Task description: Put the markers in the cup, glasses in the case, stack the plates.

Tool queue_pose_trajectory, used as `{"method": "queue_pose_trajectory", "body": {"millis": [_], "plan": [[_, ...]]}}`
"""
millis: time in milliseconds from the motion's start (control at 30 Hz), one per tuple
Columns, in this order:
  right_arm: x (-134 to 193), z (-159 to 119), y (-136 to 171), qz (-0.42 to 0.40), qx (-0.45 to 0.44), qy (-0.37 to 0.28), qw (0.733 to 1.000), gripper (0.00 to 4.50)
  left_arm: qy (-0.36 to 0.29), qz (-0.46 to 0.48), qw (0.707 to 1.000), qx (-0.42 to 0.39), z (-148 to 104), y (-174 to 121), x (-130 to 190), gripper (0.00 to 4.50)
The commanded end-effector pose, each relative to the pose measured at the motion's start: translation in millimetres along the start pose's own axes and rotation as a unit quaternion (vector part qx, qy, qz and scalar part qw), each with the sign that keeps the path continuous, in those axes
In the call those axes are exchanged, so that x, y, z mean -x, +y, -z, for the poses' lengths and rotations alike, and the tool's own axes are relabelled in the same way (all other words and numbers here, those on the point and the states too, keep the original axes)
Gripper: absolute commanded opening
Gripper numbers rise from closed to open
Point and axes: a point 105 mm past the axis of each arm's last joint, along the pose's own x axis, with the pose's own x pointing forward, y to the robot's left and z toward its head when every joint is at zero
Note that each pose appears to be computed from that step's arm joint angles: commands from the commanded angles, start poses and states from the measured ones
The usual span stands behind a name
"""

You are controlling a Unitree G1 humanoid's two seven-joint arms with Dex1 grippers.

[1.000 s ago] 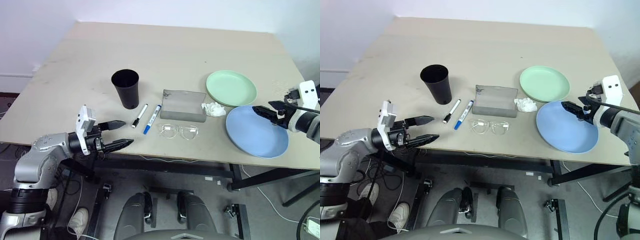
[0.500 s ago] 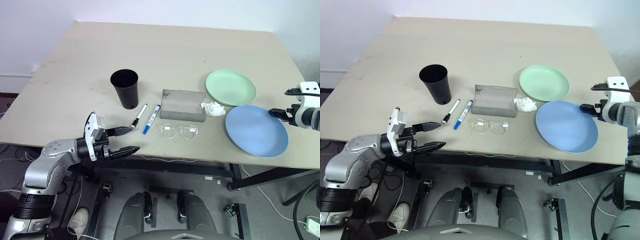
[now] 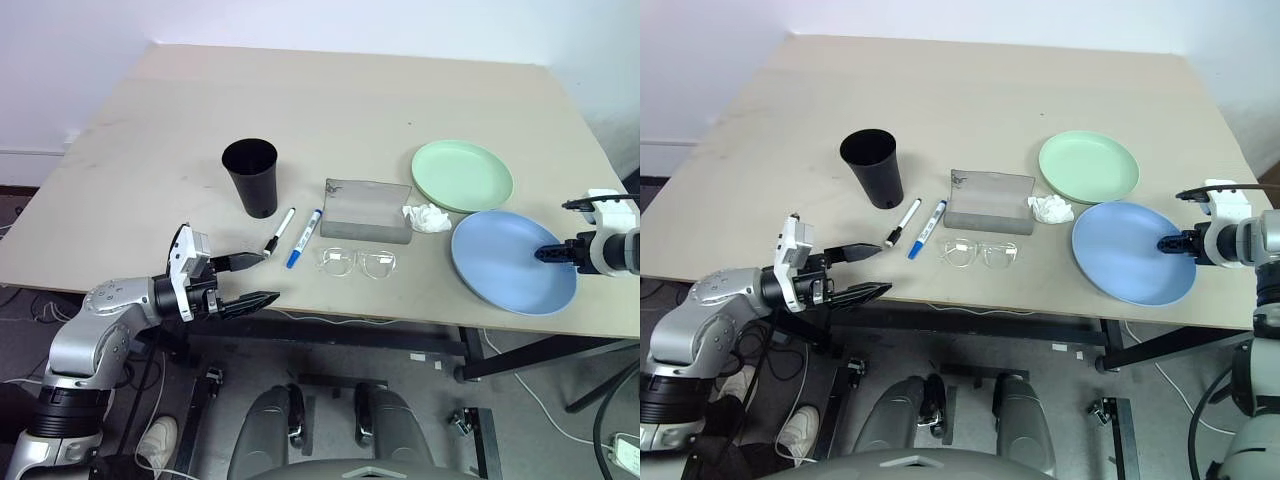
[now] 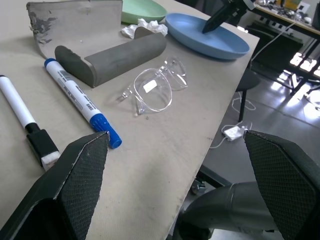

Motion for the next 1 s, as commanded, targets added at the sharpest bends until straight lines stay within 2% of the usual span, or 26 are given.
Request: {"method": "queue_pose_trajectory", "body": {"millis": [33,133,167,433,667,1000], "plan": [[9,-1,-6,0.011,0.008,0.0,1.0,1.08,-0.005,0.006,1.0,-0.022,-8,1,-2,4.5],[12,-2,-6,0.012,0.01,0.0,1.0,0.18,-0.005,0.007,1.0,-0.022,-8,1,-2,4.5],[13,-2,-6,0.012,0.013,0.0,1.0,0.02,-0.004,0.008,1.0,-0.022,-7,2,-3,4.5],[27,-10,2,-0.013,0.04,-0.012,0.999,0.02,-0.003,0.009,1.0,-0.02,-5,5,-4,4.5],[54,-27,12,-0.049,0.078,-0.051,0.994,0.02,-0.001,0.013,1.0,-0.017,-4,6,-4,4.5],[87,-49,35,-0.152,0.082,-0.133,0.976,0.02,0.005,0.015,1.0,-0.021,-6,9,-1,4.5]]}}
